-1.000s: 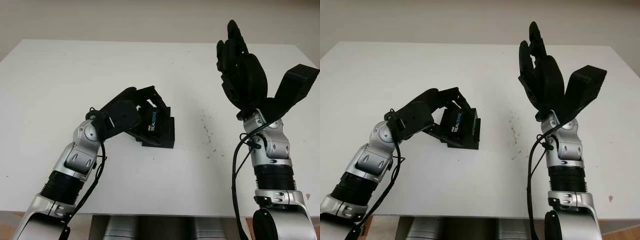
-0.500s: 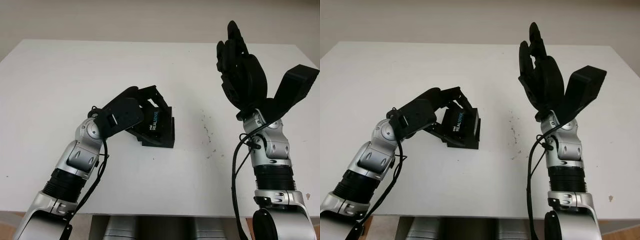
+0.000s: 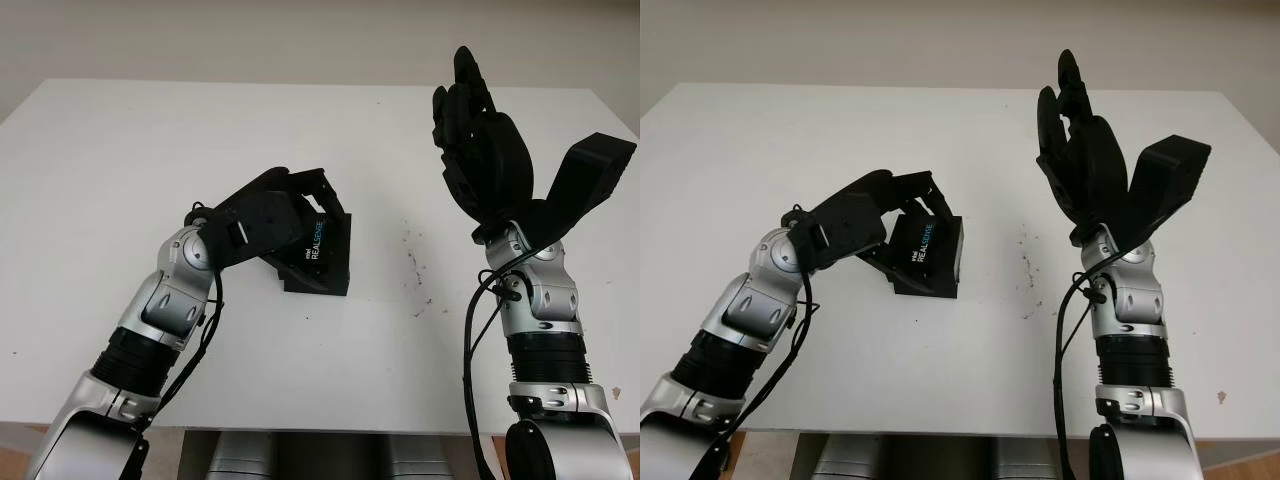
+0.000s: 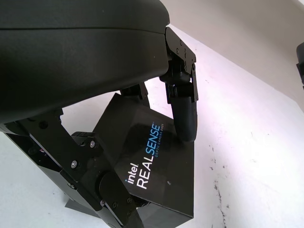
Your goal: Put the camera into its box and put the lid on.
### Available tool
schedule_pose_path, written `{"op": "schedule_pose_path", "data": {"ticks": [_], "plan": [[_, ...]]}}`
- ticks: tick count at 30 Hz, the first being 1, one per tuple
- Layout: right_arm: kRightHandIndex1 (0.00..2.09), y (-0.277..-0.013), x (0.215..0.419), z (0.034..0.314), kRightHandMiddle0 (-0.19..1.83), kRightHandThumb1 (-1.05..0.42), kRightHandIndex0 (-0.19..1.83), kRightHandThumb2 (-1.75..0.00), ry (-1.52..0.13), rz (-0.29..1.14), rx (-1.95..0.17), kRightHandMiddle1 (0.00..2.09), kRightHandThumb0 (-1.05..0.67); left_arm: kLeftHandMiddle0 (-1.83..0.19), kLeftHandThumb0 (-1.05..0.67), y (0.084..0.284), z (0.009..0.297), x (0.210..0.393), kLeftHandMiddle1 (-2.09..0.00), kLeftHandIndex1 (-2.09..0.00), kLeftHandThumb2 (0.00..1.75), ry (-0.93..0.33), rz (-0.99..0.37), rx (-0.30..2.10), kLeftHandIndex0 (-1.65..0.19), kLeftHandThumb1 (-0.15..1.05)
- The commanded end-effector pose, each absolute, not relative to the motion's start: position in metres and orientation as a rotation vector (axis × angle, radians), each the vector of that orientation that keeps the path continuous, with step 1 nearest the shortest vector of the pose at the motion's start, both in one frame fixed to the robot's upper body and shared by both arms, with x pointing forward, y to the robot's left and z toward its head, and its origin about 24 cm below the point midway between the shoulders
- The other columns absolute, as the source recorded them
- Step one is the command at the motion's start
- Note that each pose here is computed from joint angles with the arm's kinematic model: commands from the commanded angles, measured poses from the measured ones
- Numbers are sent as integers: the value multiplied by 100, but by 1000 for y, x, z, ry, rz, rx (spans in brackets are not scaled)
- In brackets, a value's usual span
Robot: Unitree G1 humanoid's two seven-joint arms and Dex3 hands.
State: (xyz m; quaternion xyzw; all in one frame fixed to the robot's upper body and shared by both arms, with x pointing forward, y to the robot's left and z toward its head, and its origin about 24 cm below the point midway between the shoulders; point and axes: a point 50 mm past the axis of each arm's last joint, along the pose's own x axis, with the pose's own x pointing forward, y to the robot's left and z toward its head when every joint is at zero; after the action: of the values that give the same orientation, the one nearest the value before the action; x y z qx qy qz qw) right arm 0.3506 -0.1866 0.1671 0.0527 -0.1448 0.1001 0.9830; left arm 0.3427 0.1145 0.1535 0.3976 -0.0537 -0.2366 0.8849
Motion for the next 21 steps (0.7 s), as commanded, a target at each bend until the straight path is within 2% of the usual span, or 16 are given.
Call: {"op": "schedule_pose_path", "data": {"ticks": [1, 9, 21], "plan": [[0, -185, 351, 170, -19, -105, -19, -54, -312, 201, 114, 0, -74, -37, -9, 106, 164, 343, -145, -141, 5, -152, -500, 836, -30, 95], [0, -185, 350, 169, -19, -105, -19, -51, -315, 186, 123, 0, -75, -41, -7, 100, 162, 344, -152, -147, 5, -136, -486, 886, -33, 93], [0, -184, 350, 168, -19, -105, -19, -50, -311, 186, 137, 0, -75, -39, -7, 100, 150, 341, -145, -139, 6, -86, -466, 945, -30, 94]]}}
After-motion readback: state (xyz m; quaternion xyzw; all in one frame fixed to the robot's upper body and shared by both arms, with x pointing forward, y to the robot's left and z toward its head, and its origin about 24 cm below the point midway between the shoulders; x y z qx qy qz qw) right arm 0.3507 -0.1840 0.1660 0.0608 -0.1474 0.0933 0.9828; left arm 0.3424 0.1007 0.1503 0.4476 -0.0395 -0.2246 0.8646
